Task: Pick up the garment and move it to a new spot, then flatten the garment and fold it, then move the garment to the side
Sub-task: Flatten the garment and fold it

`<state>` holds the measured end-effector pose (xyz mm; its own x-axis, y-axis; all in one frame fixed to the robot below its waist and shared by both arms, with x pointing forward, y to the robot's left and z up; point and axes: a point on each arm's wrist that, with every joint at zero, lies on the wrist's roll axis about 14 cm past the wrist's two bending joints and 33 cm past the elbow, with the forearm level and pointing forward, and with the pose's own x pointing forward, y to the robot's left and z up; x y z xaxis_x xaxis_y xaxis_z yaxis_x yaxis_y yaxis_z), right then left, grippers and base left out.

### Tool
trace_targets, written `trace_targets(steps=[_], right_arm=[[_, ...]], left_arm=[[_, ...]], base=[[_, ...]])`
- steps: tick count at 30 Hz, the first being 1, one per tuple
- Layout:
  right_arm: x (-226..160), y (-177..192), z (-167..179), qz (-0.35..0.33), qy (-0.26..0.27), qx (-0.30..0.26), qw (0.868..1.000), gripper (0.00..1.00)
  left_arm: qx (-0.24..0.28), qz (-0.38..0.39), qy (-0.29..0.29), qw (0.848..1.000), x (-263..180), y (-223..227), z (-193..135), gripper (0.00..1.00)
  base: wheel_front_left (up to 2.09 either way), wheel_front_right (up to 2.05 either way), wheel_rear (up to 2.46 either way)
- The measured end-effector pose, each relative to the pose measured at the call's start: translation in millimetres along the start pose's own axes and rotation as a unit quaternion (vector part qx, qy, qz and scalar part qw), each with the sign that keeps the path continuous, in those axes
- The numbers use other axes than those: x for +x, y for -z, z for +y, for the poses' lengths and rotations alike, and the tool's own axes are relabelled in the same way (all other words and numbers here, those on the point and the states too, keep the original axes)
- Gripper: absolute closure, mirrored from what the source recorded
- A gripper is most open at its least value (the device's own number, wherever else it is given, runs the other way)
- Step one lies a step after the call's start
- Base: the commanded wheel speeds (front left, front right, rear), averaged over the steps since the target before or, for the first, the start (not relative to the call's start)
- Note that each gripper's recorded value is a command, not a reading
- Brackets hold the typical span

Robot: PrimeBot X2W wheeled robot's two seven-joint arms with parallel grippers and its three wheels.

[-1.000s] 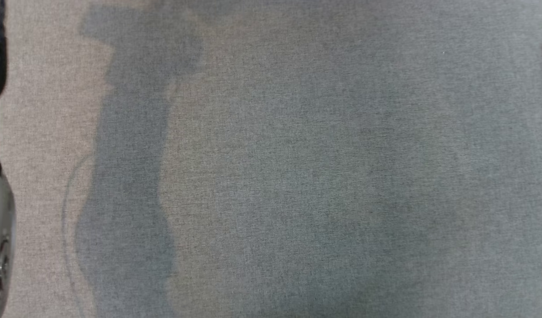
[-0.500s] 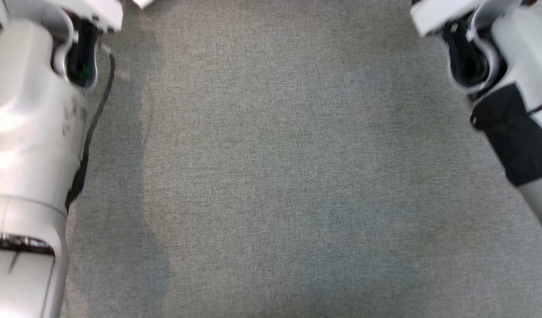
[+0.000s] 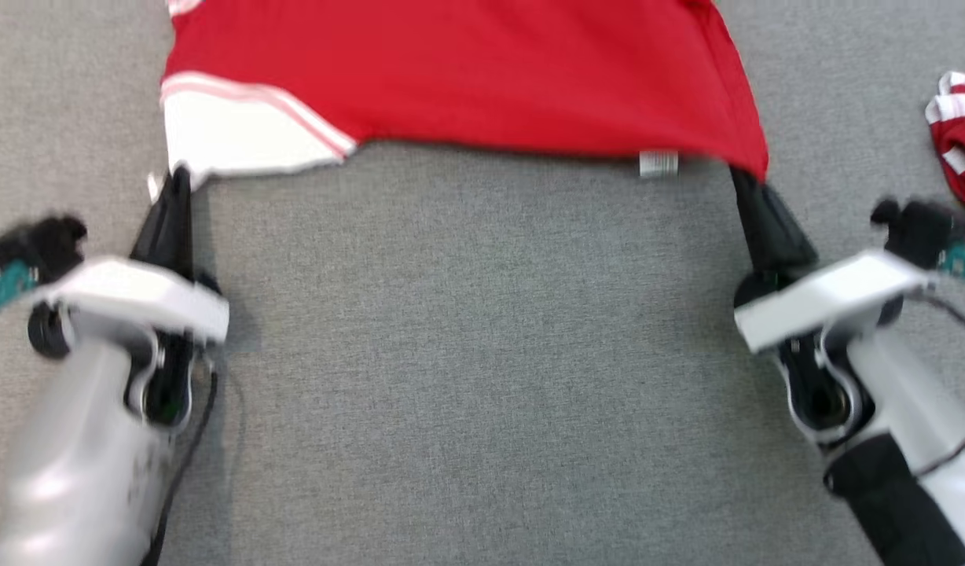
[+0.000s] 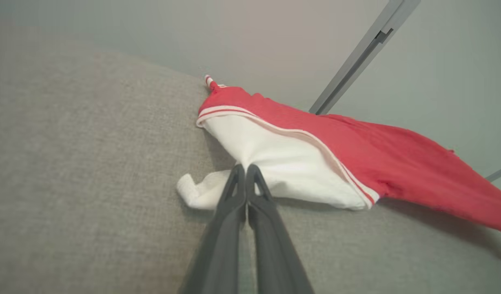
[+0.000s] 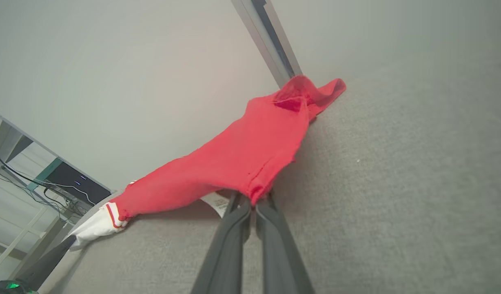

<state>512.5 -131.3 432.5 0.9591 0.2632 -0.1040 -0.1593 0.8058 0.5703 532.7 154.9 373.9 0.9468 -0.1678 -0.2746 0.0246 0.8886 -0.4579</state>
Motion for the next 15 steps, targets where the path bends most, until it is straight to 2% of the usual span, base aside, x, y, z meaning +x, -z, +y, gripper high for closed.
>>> trace_targets(steps=[5, 8, 15], right_arm=[[-41.7, 11.9, -11.7, 0.002, 0.033, 0.03, 0.999, 1.0], [-56.8, 12.8, -16.2, 0.002, 0.042, 0.031, 0.999, 1.0], [-93.0, 11.3, -18.8, -0.013, 0.06, 0.05, 0.997, 1.0]], left_arm=[[-0.007, -0.008, -0.007, 1.0, -46.3, 6.8, 10.6, 1.0], [0.027, 0.002, -0.01, 1.0, -66.4, 13.3, 13.4, 1.0], [0.036, 0.018, -0.013, 0.999, -122.4, 10.6, 2.7, 1.0]], base=[[0.0, 0.0, 0.0], [0.0, 0.0, 0.0], [0.0, 0.0, 0.0]])
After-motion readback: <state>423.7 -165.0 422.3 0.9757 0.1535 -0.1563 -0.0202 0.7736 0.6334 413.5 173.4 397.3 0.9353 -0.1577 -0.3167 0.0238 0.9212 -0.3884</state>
